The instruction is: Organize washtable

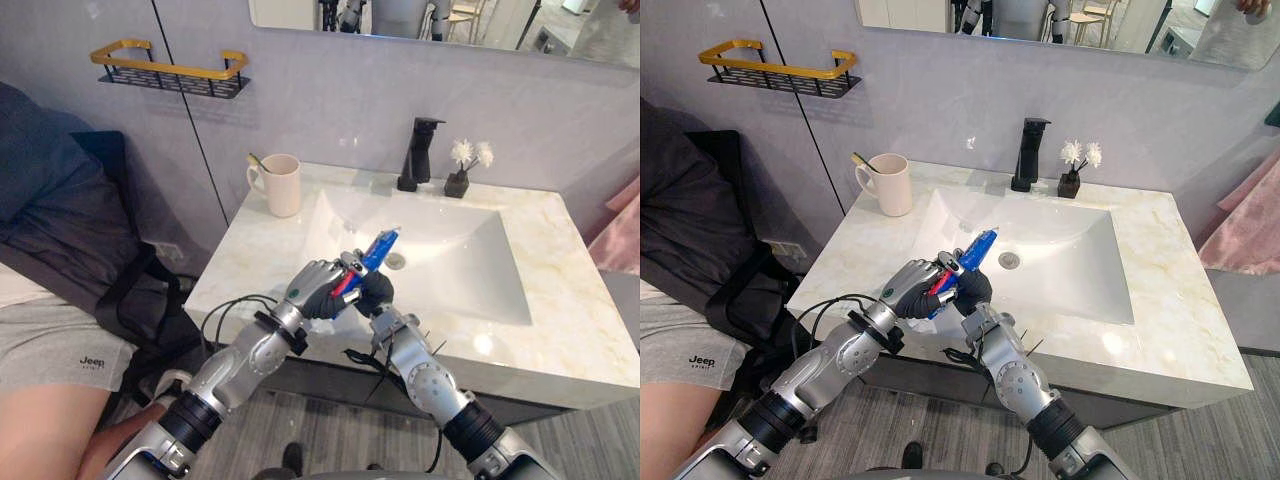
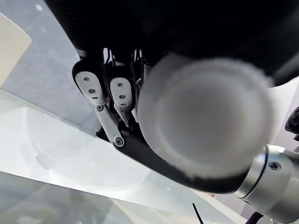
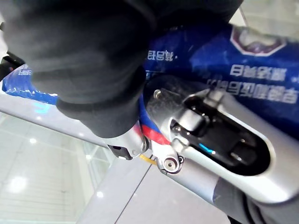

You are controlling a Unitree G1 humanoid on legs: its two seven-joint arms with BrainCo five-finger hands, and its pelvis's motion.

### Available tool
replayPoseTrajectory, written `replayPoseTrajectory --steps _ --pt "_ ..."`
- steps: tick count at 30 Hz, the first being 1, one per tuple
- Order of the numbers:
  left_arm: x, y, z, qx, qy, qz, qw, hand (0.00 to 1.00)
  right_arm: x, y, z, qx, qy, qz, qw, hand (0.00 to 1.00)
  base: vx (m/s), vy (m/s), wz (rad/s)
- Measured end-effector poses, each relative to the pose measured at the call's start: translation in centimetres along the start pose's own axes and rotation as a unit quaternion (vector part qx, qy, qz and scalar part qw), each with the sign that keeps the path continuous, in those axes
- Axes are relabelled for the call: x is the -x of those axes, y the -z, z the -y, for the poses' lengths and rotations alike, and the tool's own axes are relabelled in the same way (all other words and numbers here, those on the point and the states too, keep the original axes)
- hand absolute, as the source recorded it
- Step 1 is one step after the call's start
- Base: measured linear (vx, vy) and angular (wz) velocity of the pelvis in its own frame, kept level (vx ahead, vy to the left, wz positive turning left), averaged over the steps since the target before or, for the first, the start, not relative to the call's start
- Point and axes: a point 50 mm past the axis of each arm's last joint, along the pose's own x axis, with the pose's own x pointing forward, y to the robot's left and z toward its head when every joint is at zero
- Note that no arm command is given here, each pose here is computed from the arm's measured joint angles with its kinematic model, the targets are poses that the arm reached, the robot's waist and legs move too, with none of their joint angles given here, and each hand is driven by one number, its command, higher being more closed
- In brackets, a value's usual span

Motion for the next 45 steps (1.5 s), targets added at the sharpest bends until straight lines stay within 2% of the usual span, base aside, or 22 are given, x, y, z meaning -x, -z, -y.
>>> replayPoseTrajectory --steps 7,10,13,16,18,21,22,24,28,30,33,37,39,40,42,43,45 --pt "0.9 0.2 -2.0 0.049 -0.087 -0.035 0.994 0.0 -0.5 -2.2 -1.9 0.012 -0.047 0.071 0.996 1.0 -0.02 -0.01 0.03" --pt "2.6 1.5 -3.9 0.045 -0.148 -0.075 0.985 0.0 -0.2 -5.2 -2.2 0.023 -0.052 0.145 0.988 1.0 0.0 -0.009 0.04" --pt "5.3 4.0 -6.8 0.025 -0.23 -0.15 0.961 0.0 0.9 -9.1 -1.5 0.034 -0.038 0.242 0.969 1.0 0.01 -0.01 0.05" --pt "7.0 3.3 -9.7 -0.002 -0.31 -0.148 0.939 0.0 2.1 -11.9 -1.3 0.066 -0.032 0.304 0.95 1.0 0.02 -0.015 0.08" --pt "7.3 2.9 -10.4 0.0 -0.336 -0.14 0.931 0.0 2.3 -12.3 -1.5 0.069 -0.036 0.313 0.947 1.0 0.0 0.0 0.0" --pt "8.3 3.1 -11.5 0.025 -0.401 -0.151 0.903 0.0 2.6 -12.7 -2.0 0.087 -0.043 0.323 0.942 1.0 0.0 0.0 0.0" --pt "9.6 3.7 -11.8 0.049 -0.44 -0.174 0.88 0.0 2.8 -12.9 -1.9 0.093 -0.039 0.329 0.939 1.0 0.0 -0.027 0.03" --pt "11.1 4.5 -11.5 0.074 -0.467 -0.205 0.857 0.0 3.2 -13.4 -1.5 0.105 -0.024 0.341 0.934 1.0 0.0 -0.02 0.06" --pt "15.1 7.2 -8.5 0.188 -0.501 -0.309 0.786 0.0 4.4 -15.1 -0.7 0.12 0.021 0.388 0.914 1.0 0.0 -0.011 0.03" --pt "17.2 8.6 -5.1 0.26 -0.493 -0.377 0.74 0.0 4.8 -15.8 -0.5 0.132 0.039 0.405 0.904 1.0 -0.01 -0.022 0.1" --pt "19.3 9.0 -0.9 0.315 -0.458 -0.448 0.7 0.0 4.7 -16.2 -0.9 0.154 0.047 0.414 0.896 1.0 -0.01 -0.019 0.1" --pt "20.3 9.1 3.7 0.357 -0.385 -0.509 0.682 0.0 4.0 -18.0 -2.7 0.205 0.036 0.441 0.873 1.0 -0.02 -0.021 0.11" --pt "20.9 8.9 5.8 0.375 -0.345 -0.536 0.673 0.0 3.1 -19.3 -4.6 0.232 0.013 0.456 0.859 1.0 0.0 -0.021 0.16" --pt "21.4 8.7 7.5 0.386 -0.301 -0.557 0.671 0.0 2.2 -20.4 -6.2 0.257 -0.003 0.467 0.846 1.0 0.02 -0.025 0.16" --pt "22.0 8.5 9.0 0.395 -0.266 -0.578 0.663 0.0 1.1 -21.6 -7.5 0.283 -0.013 0.473 0.834 1.0 0.02 -0.032 0.13" --pt "22.5 8.2 10.3 0.4 -0.235 -0.595 0.656 0.0 0.3 -22.9 -8.8 0.316 -0.011 0.483 0.817 1.0 0.02 -0.049 0.15" --pt "22.7 8.0 10.9 0.405 -0.219 -0.6 0.654 0.0 -0.4 -23.8 -9.8 0.337 -0.015 0.487 0.806 1.0 0.02 -0.047 0.19"
